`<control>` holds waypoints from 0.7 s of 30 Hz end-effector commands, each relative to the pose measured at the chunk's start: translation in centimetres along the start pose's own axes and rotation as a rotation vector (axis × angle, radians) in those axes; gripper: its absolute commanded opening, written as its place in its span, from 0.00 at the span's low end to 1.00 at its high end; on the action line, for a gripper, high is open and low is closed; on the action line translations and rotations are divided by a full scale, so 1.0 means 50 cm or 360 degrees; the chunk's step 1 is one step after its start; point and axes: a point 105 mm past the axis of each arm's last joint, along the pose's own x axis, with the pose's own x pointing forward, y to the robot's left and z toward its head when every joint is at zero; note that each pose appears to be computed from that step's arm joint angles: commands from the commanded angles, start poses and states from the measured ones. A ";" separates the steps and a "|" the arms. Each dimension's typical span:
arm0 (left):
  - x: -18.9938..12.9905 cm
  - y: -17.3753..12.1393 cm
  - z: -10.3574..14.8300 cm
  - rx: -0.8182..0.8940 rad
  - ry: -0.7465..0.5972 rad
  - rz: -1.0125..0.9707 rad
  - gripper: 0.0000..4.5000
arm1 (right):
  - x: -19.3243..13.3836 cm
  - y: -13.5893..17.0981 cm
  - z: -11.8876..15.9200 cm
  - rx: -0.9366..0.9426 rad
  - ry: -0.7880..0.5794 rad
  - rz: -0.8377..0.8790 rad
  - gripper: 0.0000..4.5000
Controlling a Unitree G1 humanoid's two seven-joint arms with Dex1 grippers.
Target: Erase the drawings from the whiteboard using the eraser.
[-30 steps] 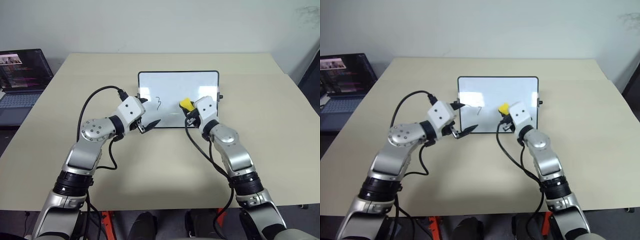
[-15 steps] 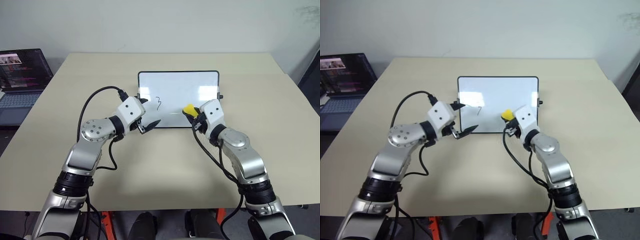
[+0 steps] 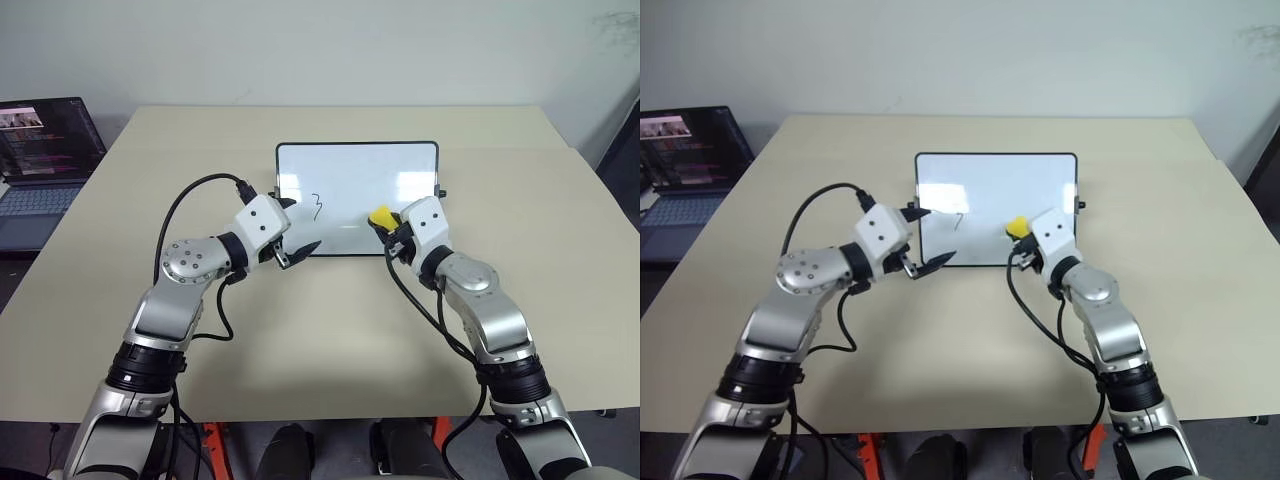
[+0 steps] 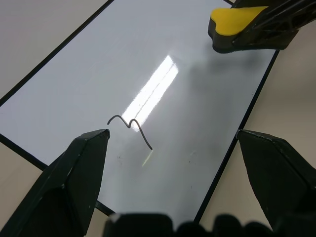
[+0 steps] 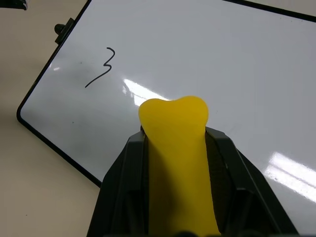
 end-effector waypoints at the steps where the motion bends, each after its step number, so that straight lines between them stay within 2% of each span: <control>1: -0.030 0.028 -0.002 0.0086 0.0030 0.0135 1.00 | 0.006 -0.005 0.039 -0.0044 -0.0117 -0.0022 0.27; 6: -0.059 0.046 -0.032 0.0096 0.0139 0.0288 1.00 | 0.010 -0.006 0.042 -0.0045 -0.0127 -0.0026 0.27; 13: -0.062 0.040 -0.040 0.0086 0.0168 0.0347 1.00 | 0.024 -0.005 0.067 -0.0072 -0.0188 -0.0021 0.27; 21: -0.053 0.030 -0.040 0.0040 0.0145 0.0330 1.00 | 0.093 0.003 0.207 -0.0094 -0.0497 -0.0038 0.27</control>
